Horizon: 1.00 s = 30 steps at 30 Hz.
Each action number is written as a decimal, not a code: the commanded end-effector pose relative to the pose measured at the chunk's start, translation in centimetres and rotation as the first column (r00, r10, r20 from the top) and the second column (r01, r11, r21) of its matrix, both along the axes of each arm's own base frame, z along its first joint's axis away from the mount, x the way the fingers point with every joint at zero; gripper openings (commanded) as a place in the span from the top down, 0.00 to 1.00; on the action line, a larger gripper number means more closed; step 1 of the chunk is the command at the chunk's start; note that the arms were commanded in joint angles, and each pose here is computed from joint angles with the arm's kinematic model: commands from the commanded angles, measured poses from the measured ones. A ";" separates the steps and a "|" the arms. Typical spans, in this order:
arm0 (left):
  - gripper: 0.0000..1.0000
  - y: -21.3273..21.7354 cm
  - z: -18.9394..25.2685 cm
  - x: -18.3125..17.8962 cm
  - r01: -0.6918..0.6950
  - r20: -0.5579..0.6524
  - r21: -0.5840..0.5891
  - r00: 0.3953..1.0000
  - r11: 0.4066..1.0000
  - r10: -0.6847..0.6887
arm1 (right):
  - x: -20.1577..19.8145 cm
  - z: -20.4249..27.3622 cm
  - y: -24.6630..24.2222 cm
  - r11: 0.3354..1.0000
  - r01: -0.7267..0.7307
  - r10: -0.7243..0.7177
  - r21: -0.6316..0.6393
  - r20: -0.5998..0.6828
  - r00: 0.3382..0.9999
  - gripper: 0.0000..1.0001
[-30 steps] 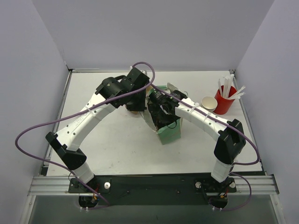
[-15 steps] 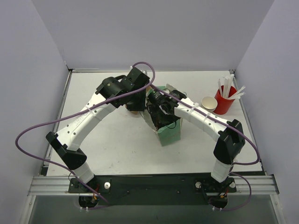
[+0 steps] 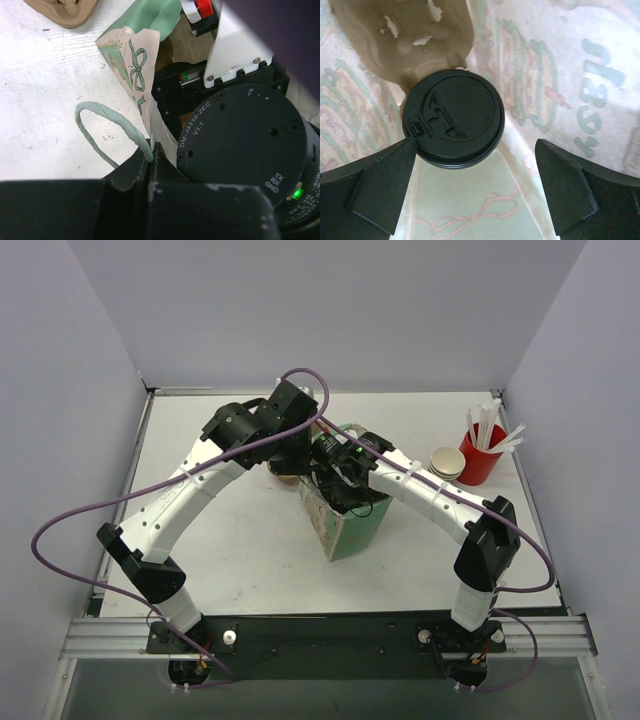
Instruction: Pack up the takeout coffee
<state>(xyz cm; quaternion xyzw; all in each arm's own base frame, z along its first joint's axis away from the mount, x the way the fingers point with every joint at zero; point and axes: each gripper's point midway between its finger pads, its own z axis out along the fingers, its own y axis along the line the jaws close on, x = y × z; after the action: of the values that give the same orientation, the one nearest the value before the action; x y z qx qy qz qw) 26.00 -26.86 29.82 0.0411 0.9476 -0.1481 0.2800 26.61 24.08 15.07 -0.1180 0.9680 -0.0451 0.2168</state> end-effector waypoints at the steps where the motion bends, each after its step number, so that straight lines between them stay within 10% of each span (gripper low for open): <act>1: 1.00 -0.9 -0.7 0.1 0.038 -0.021 0.007 0.999 0.999 -0.038 | 0.5 1.9 0.6 1.000 -0.028 0.028 -0.001 0.063 0.998 0.00; 30: 1.00 1.7 -2.3 0.1 0.003 -0.036 0.008 0.999 1.000 -0.003 | 1.3 2.6 -0.8 0.998 0.033 -0.035 0.046 0.037 0.999 0.00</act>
<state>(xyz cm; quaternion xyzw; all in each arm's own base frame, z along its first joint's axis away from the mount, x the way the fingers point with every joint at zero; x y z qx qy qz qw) 26.54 -25.50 27.55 0.0268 0.9542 -0.1390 0.2636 27.21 22.82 15.34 -0.1043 0.9718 -0.0484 0.2061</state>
